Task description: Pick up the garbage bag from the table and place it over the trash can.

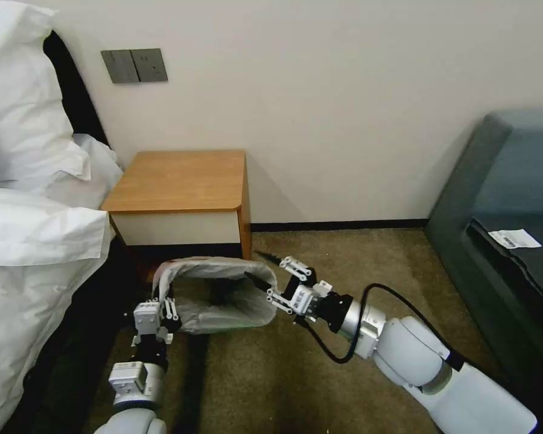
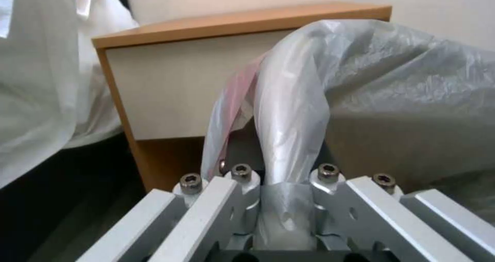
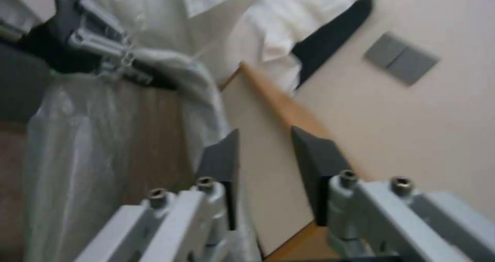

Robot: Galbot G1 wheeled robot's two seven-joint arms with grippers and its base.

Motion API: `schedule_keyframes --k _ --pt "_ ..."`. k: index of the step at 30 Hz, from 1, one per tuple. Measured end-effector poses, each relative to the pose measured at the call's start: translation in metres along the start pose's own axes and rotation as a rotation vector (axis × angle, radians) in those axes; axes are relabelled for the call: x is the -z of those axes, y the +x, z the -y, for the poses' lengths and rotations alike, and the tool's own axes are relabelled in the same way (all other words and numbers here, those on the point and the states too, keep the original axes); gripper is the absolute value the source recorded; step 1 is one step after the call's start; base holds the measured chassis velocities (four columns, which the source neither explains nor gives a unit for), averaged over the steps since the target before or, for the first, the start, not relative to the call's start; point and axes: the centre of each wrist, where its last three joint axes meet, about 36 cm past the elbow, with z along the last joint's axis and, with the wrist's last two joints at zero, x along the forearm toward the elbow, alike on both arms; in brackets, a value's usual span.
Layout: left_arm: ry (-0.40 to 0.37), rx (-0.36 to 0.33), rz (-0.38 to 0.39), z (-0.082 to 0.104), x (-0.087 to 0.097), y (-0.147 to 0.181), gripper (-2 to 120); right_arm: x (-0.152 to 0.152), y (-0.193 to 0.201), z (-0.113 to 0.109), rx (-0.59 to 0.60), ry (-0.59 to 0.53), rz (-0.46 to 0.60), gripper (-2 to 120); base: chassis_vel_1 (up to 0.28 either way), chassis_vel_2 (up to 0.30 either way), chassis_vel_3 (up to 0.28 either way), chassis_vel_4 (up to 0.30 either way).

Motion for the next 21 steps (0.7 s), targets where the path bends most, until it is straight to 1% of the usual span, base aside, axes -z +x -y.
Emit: schedule_keyframes --k 1,2,6,7,8,10,12,18,19,21 --pt "-0.009 0.000 -0.004 0.001 -0.001 0.001 6 0.000 -0.003 -0.002 0.024 -0.027 -0.025 20 0.000 0.000 0.000 0.000" --pt "-0.009 0.000 -0.004 0.001 -0.001 0.001 6 0.000 -0.003 -0.002 0.024 -0.027 -0.025 20 0.000 0.000 0.000 0.000" --pt "-0.037 0.003 -0.010 0.002 -0.002 0.002 6 0.003 -0.014 -0.013 0.087 -0.148 -0.110 2 0.000 0.000 0.000 0.000" --pt "-0.037 0.003 -0.010 0.002 -0.002 0.002 6 0.003 -0.014 -0.013 0.087 -0.148 -0.110 2 0.000 0.000 0.000 0.000" --pt "-0.037 0.003 -0.010 0.003 -0.002 0.002 6 0.003 -0.018 -0.015 0.102 -0.172 -0.123 0 0.000 0.000 0.000 0.000" --pt "-0.040 0.001 -0.011 0.005 -0.002 0.002 6 0.000 -0.028 -0.016 0.128 -0.201 -0.139 0 0.000 0.000 0.000 0.000" --pt "-0.047 0.000 -0.012 0.005 -0.002 0.002 6 -0.002 -0.035 -0.016 0.140 -0.209 -0.146 0 0.000 0.000 0.000 0.000" --pt "-0.064 -0.014 -0.015 0.010 -0.004 0.004 6 -0.016 -0.071 -0.020 0.197 -0.195 -0.163 0 0.000 0.000 0.000 0.000" --pt "-0.064 -0.014 -0.015 0.010 -0.004 0.004 6 -0.016 -0.071 -0.020 0.197 -0.195 -0.163 0 0.000 0.000 0.000 0.000" --pt "-0.070 -0.023 -0.012 0.013 -0.003 0.006 6 -0.024 -0.085 -0.025 0.221 -0.192 -0.170 0 0.000 0.000 0.000 0.000"
